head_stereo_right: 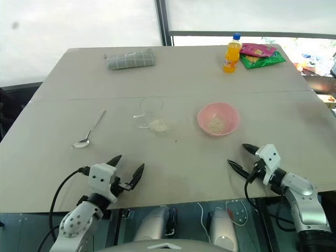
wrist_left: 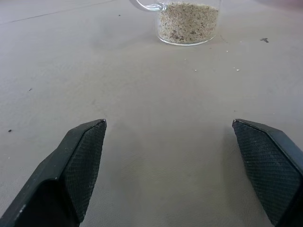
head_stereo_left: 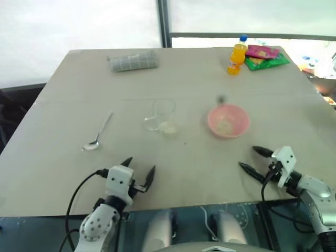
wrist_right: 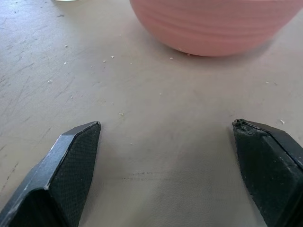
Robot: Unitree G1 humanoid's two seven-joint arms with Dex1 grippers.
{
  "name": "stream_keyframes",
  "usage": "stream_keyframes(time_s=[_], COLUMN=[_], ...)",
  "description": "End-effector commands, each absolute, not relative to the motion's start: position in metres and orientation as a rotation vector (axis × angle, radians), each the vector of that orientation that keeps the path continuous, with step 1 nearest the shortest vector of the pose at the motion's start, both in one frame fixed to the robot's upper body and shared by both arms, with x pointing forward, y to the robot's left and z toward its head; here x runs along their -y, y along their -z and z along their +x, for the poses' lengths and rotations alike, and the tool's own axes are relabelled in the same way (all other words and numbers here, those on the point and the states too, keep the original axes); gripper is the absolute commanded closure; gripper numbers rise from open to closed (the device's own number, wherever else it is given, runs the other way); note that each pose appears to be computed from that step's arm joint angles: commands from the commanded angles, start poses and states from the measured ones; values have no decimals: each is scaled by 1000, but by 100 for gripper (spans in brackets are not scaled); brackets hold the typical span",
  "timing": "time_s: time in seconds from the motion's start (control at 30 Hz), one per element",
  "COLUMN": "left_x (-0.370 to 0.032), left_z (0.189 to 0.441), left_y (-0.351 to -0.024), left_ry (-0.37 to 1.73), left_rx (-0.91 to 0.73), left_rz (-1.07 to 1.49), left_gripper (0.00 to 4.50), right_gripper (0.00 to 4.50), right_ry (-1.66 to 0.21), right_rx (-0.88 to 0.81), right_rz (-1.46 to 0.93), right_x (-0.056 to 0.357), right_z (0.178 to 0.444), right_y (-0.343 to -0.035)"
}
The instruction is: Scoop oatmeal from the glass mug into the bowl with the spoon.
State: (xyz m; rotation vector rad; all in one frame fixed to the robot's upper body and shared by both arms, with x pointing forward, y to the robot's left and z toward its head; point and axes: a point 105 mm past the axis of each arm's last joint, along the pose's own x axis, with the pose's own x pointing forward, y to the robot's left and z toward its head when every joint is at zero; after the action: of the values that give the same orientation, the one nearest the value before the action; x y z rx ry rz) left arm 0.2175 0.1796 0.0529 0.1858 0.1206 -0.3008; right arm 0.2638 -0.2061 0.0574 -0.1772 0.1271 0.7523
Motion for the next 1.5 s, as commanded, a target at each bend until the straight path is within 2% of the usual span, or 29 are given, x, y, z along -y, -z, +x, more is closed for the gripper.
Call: stream_keyframes(time_s=[0.03,0.73,0.9,1.0,1.1,1.2,1.33,1.5], left_x=[-189,-187,-195,-215,-250,-271,-297,-336], left_z=[209,217,224,241,267,280,292,297], left_y=[-31,-31,-45,-70,-104,-124,-142,-137], left_ry=[280,318,302,233,115,81,35,-62], left_rx=[-218,-192,-146,-74,-23,-23,-70,-237], left_rz=[195,185,219,320,326,325,319,259], left_gripper=[4,4,4,4,4,4,4,4], right_gripper=[0,0,0,0,0,0,0,0], right_ry=[-731,-714,-790,-855,-960,-1024,-1080,-1120], right_rx=[-155,-142,-138,-118,-61,-33,-20,21], right_rz=[-176,-187,-196,-186,-167,-157,-167,-193], right_x=[214,219,210,201,181,168,158,141], right_z=[262,267,258,253,246,238,230,231], right_y=[-52,-54,-59,-69,-95,-121,-143,-162])
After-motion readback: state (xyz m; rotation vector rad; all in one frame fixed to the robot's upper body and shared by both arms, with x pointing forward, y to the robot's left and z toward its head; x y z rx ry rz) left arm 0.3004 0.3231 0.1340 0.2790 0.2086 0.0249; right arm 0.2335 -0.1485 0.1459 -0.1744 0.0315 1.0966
